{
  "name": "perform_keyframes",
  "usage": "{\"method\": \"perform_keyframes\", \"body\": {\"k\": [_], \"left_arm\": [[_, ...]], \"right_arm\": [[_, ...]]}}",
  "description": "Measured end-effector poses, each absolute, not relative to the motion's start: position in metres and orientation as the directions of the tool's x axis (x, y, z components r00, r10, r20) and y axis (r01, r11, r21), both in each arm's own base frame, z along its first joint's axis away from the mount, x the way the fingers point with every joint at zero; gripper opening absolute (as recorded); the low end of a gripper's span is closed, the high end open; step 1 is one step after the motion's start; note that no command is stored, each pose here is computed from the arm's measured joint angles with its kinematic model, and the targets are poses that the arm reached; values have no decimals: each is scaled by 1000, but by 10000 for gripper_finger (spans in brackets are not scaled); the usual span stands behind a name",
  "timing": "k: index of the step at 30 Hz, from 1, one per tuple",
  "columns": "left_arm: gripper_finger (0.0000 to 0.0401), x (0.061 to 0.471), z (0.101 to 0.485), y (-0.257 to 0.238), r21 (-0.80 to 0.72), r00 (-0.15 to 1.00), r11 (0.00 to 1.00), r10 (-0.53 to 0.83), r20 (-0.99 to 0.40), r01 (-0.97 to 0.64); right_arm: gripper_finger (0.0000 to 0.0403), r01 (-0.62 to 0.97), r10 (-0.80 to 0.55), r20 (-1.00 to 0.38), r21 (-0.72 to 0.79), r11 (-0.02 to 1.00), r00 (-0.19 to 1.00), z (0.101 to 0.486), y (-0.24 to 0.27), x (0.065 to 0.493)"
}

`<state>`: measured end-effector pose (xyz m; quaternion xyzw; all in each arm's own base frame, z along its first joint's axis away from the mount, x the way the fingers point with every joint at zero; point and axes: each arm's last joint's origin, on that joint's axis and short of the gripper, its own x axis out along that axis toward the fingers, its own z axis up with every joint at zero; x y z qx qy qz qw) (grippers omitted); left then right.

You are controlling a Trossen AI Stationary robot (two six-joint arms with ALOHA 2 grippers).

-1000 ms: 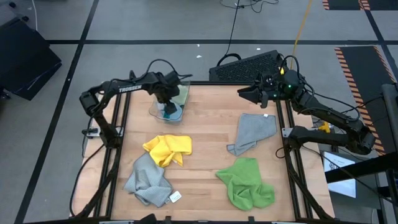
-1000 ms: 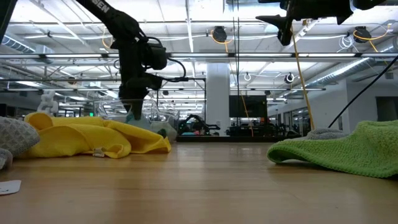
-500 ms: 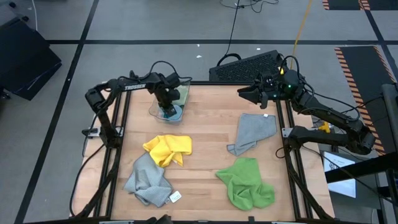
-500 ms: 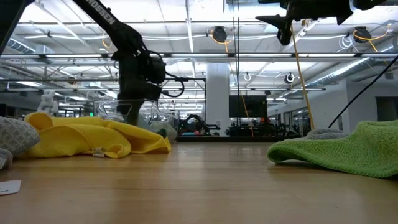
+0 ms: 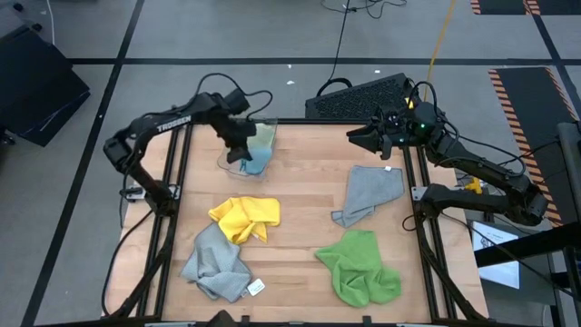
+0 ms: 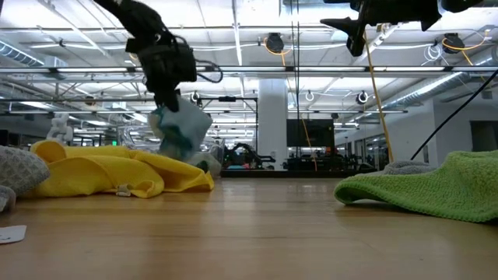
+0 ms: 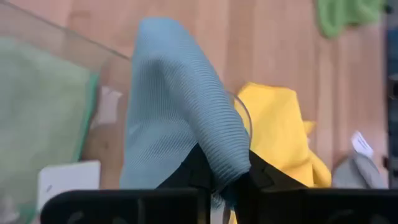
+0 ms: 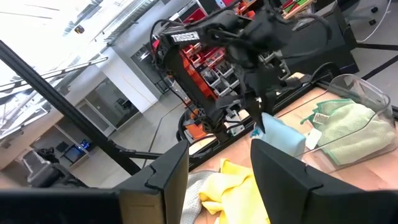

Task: Fold microfiber towels
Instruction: Put the blue microfiber cloth into the transparent bin

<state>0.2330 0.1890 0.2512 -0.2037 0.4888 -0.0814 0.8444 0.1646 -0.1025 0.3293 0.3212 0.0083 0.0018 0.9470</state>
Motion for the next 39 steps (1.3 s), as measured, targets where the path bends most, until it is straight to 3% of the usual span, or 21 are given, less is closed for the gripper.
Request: {"method": "perform_keyframes", "body": {"k": [3, 11, 18, 24, 27, 33, 36, 39], "left_arm": [[29, 229, 230, 197, -453, 527, 891, -403, -748, 38], [28, 224, 184, 221, -532, 514, 846, -471, -717, 33], [59, 219, 170, 230, -468, 425, 884, -421, -801, -7], [59, 223, 166, 238, -310, 350, 944, -255, -901, -110], [86, 227, 166, 239, -232, 310, 966, -188, -932, -112], [188, 232, 171, 235, -197, 305, 969, -145, -941, -149], [221, 232, 194, 227, -194, 304, 971, -145, -942, -138], [229, 229, 223, 218, -163, 294, 977, -117, -949, -136]], "right_arm": [[164, 0, 12, -15, 611, 792, 1000, 329, -102, 165], [164, -39, 61, -14, 635, 772, 998, 329, -101, 165], [164, -38, 61, -14, 641, 766, 998, 329, -101, 165], [164, -39, 61, -14, 631, 774, 998, 329, -101, 165], [164, -39, 61, -15, 630, 775, 998, 329, -101, 165], [164, -38, 61, -15, 633, 774, 998, 329, -101, 165], [164, -34, 62, -21, 637, 770, 998, 328, -101, 165], [164, -27, 61, -32, 642, 766, 998, 327, -101, 165]]}}
